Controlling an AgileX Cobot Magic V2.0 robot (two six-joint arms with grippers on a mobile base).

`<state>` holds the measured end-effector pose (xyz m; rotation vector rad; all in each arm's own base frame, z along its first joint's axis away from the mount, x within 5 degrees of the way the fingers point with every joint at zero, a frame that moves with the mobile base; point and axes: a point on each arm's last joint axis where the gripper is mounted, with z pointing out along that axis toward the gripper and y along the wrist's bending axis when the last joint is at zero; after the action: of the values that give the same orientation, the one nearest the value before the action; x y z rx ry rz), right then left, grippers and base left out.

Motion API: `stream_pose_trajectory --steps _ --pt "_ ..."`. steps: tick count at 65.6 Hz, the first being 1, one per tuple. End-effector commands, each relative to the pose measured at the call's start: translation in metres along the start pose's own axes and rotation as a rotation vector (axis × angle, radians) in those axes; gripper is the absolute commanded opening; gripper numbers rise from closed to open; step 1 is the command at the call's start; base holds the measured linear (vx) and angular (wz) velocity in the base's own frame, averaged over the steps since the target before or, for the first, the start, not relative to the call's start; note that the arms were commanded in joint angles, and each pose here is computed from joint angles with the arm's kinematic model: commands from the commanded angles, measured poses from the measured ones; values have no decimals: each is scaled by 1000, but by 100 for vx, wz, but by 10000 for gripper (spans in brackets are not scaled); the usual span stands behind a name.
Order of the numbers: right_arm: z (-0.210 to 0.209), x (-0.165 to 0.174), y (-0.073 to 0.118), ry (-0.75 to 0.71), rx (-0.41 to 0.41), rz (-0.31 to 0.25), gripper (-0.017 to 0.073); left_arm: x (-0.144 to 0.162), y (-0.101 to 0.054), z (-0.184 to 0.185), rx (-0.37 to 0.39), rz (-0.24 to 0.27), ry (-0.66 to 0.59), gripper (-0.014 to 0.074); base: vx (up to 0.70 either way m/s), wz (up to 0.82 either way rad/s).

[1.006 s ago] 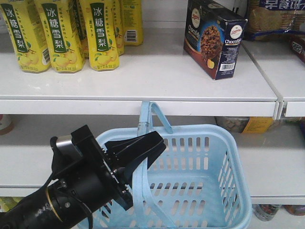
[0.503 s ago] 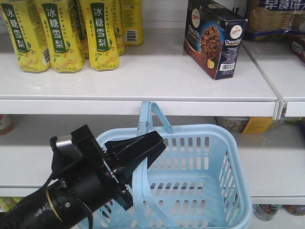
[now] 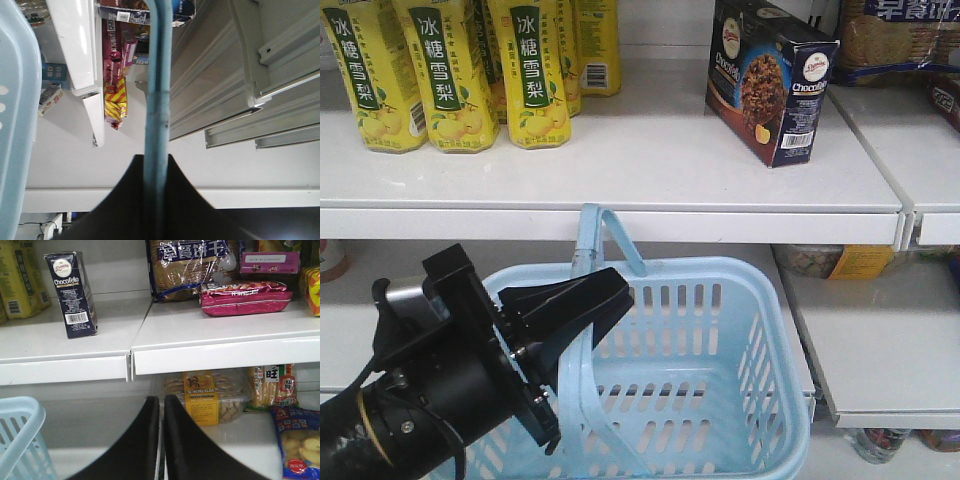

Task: Left arm holds basket, right arm returns cookies

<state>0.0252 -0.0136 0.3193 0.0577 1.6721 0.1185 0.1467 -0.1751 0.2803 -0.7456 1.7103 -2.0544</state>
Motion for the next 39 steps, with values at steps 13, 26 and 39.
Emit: stream_pose_trajectory --steps 13,26,39 --pt "-1 -13 2 -75 -16 -20 -6 3 -31 -13 51 -16 -18 0 0 0" --pt "-1 -13 2 -75 -16 -20 -6 -2 -36 -25 4 -19 -70 0 0 0" --pt "-1 -13 2 -75 -16 -22 -6 -15 -45 -41 -38 14 -163 0 0 0"
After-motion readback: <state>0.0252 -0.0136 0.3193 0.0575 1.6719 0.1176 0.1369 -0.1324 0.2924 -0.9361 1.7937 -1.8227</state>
